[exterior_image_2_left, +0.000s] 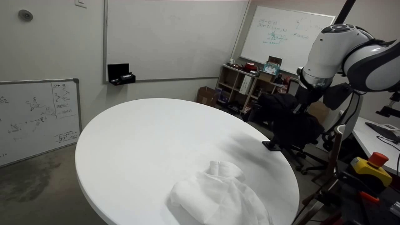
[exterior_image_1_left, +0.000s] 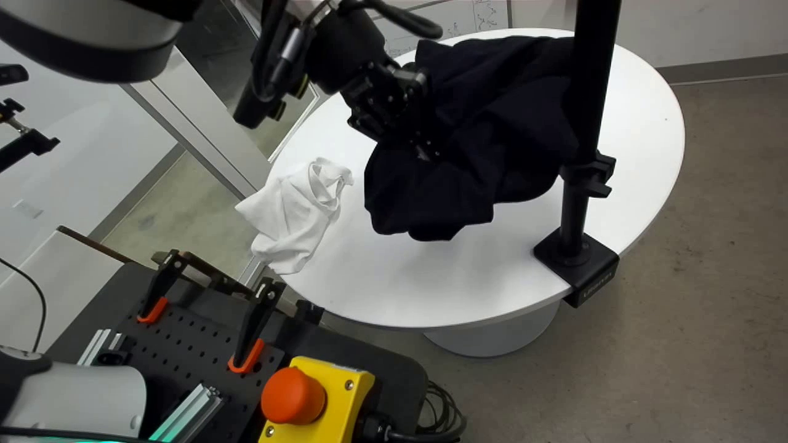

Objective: Pick the black cloth and hang it on the object

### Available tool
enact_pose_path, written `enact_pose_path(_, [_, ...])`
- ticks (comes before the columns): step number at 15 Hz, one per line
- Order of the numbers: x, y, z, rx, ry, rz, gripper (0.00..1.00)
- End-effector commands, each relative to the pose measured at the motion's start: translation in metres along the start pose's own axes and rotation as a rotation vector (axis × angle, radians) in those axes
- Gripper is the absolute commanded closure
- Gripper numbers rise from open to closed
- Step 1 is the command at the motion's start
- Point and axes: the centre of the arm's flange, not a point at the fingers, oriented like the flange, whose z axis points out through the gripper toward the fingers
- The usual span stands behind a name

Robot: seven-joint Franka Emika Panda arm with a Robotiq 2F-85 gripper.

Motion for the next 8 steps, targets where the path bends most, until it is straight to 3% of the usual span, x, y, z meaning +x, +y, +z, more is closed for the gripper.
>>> enact_pose_path(1, [-0.018, -0.015, 0.016, 0.001, -0.038, -0.018, 0.59])
enact_pose_path(8, [-0.028, -0.018, 0.027, 0.011, -0.076, -0.020, 0.06])
